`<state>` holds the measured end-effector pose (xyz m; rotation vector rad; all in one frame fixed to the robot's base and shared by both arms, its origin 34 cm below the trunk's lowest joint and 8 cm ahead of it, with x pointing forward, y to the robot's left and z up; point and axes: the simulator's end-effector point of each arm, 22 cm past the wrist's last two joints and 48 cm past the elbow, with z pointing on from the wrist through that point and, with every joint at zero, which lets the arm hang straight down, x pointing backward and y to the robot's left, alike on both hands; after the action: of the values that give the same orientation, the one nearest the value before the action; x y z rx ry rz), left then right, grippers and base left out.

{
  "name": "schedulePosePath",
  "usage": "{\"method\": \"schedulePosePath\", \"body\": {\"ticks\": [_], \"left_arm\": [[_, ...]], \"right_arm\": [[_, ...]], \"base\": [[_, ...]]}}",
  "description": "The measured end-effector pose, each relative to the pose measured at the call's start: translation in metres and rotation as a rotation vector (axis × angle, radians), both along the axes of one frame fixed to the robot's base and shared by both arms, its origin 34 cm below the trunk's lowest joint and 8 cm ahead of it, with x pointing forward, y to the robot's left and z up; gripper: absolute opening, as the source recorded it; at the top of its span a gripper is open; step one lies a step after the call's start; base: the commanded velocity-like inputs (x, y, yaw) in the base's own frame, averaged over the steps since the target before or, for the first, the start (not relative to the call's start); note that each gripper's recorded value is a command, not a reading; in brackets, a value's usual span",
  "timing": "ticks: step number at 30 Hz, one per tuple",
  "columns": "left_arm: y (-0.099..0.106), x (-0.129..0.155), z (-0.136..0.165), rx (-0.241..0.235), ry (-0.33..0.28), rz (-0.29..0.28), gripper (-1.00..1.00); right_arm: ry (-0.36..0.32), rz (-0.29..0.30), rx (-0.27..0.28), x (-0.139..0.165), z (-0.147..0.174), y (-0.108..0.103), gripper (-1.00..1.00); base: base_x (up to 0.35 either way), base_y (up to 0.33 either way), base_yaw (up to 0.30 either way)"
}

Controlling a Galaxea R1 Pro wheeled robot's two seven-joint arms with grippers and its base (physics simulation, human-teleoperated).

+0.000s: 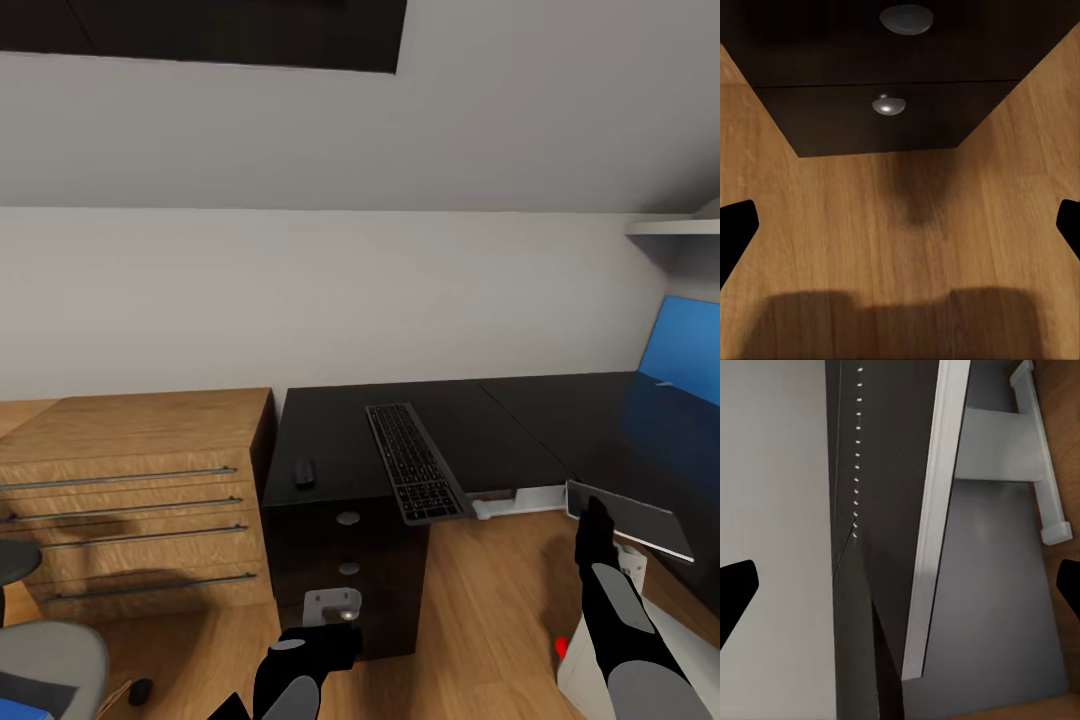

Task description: In the bedroom, organize the workspace by keeping the computer under the desk, ensuring the monitor is on the desk, placing the keyboard on the desk next to the monitor, placing the mouse on the desk next to the keyboard, moving the folder from the swivel chair onto the desk next to the mouse, stacking the notebook on top of the folder with the pen on top of the notebook, and positioning the swivel chair next to the desk.

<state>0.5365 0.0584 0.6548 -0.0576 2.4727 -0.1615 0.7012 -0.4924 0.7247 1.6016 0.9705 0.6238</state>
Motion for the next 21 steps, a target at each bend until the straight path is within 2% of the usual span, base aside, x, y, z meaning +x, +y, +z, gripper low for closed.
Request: {"method": "schedulePosePath", "body": {"ticks": [21], "left_arm": [[-0.0018,-0.0005,0.0002,-0.006,0.004,0.000,1.00]], "right_arm": [[0.003,-0.002,-0.003,-0.0006,0.0002,-0.0023,1.00]], "base": [[0.002,0.000,0.000]]}}
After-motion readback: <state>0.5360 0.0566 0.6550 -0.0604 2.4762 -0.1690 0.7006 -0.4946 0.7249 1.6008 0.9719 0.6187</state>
